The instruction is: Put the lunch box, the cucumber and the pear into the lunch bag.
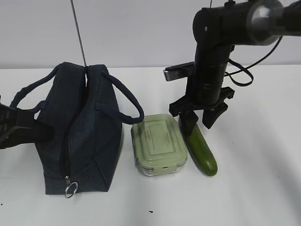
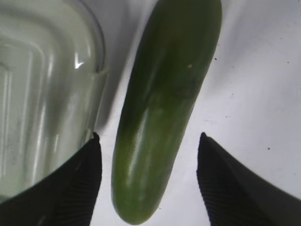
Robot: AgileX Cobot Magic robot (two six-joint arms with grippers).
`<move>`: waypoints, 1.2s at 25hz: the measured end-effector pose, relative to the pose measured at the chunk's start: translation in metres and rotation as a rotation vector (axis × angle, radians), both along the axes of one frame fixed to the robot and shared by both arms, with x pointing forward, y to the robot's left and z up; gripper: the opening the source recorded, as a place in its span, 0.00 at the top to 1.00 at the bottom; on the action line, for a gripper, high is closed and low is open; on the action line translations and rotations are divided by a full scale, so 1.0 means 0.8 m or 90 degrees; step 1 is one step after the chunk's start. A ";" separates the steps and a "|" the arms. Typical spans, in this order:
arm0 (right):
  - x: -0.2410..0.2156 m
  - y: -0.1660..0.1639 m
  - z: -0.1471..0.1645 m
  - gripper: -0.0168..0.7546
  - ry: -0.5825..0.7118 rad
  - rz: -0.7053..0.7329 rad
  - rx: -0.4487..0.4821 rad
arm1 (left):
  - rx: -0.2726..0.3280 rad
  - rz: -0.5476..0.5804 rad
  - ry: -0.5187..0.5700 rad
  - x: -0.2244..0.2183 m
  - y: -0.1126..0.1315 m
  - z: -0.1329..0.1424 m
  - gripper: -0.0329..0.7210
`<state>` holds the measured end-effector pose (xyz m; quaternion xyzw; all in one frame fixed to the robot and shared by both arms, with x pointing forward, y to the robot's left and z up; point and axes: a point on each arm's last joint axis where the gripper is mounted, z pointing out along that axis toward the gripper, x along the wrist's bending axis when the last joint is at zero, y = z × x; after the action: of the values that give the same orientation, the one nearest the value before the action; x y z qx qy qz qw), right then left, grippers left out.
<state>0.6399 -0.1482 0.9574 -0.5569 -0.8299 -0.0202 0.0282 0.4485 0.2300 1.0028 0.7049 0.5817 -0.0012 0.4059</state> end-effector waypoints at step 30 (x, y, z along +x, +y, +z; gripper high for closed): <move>0.011 -0.004 -0.059 0.47 0.039 0.011 -0.065 | 0.000 -0.001 0.000 0.000 0.000 0.000 0.98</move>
<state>0.6485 -0.1514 0.9105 -0.5508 -0.8333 0.0396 0.0251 0.4484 0.2300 1.0028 0.7050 0.5815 -0.0017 0.4059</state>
